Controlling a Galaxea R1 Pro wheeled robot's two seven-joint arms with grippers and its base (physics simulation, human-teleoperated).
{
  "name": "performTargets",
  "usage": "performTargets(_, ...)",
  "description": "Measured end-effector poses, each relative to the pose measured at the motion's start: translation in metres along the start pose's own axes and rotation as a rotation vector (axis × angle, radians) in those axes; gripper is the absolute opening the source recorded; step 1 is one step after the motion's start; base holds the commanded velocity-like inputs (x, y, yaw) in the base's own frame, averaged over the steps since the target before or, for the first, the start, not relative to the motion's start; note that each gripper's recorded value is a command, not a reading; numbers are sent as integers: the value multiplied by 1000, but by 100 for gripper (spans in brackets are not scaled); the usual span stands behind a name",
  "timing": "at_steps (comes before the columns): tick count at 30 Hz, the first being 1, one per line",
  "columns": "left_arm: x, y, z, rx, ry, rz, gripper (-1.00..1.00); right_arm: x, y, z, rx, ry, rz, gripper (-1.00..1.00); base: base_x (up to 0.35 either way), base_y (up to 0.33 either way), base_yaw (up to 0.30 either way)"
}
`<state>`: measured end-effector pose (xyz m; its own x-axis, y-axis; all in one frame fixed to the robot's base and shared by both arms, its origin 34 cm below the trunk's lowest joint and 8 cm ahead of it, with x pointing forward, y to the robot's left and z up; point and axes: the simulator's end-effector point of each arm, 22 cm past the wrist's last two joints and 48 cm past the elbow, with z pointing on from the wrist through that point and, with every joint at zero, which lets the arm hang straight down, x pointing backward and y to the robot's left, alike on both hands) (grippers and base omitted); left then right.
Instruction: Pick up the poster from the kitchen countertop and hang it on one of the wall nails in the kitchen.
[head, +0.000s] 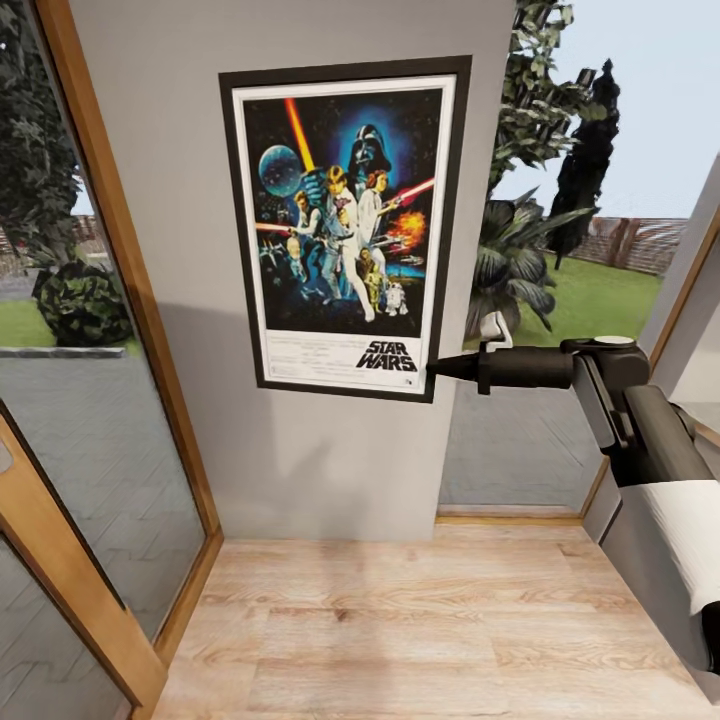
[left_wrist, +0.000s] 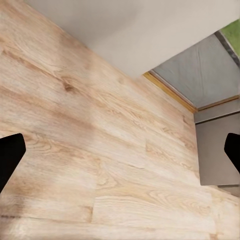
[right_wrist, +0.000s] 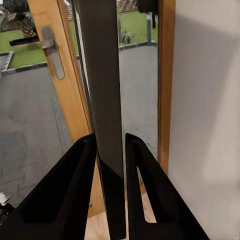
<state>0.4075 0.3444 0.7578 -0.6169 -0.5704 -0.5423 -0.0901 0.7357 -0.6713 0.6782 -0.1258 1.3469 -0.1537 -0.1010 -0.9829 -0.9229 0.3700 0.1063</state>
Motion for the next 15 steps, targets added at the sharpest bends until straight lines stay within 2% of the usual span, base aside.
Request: performTargets(15,0,1,-1,-1,0,1,100,1,2,1,-6,1,-2,-100,50,25,0)
